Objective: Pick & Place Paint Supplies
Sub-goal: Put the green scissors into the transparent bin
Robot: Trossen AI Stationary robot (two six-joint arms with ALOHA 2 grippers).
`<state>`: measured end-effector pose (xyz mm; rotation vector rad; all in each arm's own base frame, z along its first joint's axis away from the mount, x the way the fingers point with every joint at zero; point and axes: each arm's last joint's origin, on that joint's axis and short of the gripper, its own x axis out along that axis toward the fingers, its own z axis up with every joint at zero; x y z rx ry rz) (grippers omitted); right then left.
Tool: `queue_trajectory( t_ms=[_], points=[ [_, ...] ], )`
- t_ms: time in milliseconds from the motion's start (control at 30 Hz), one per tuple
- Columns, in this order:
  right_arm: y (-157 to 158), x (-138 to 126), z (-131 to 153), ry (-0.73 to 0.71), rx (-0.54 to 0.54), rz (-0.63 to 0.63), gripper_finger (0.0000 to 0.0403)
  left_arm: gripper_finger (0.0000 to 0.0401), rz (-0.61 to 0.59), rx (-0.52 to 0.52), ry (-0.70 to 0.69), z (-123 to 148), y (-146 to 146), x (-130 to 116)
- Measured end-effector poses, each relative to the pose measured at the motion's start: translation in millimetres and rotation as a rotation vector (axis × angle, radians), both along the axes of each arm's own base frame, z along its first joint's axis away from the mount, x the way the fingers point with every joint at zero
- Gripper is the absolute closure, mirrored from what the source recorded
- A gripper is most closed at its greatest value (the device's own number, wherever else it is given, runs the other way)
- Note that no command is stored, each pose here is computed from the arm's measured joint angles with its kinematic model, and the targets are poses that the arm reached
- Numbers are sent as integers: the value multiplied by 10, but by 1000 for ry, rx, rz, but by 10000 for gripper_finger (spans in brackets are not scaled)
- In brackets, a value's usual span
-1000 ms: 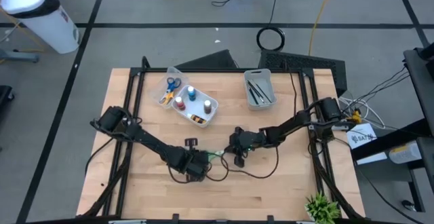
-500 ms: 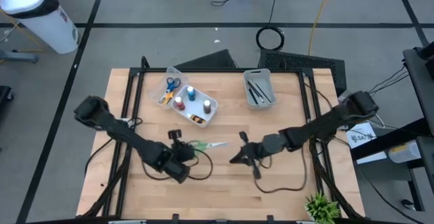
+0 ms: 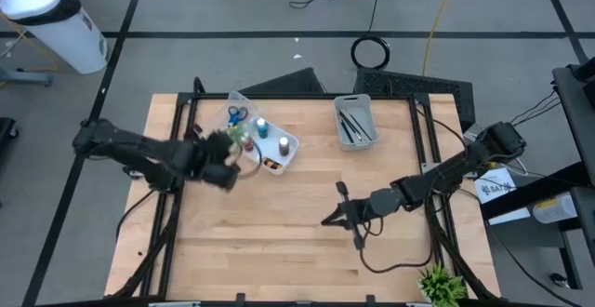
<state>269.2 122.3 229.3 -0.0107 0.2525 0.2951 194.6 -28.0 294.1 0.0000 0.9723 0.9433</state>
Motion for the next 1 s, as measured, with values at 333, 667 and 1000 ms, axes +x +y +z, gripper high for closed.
queue_trajectory(
  t_ms=[333,667,1000],
  points=[
    [-30,-45,-97,-3,-5,-25,403,366,145,-266,20,-573,885,-191],
    [-32,-44,-93,-11,-5,-25,403,366,307,-362,5,-908,1171,-396],
    [-32,-43,-86,-15,4,-26,403,304,353,-381,-67,-911,1215,-379]
  ],
)
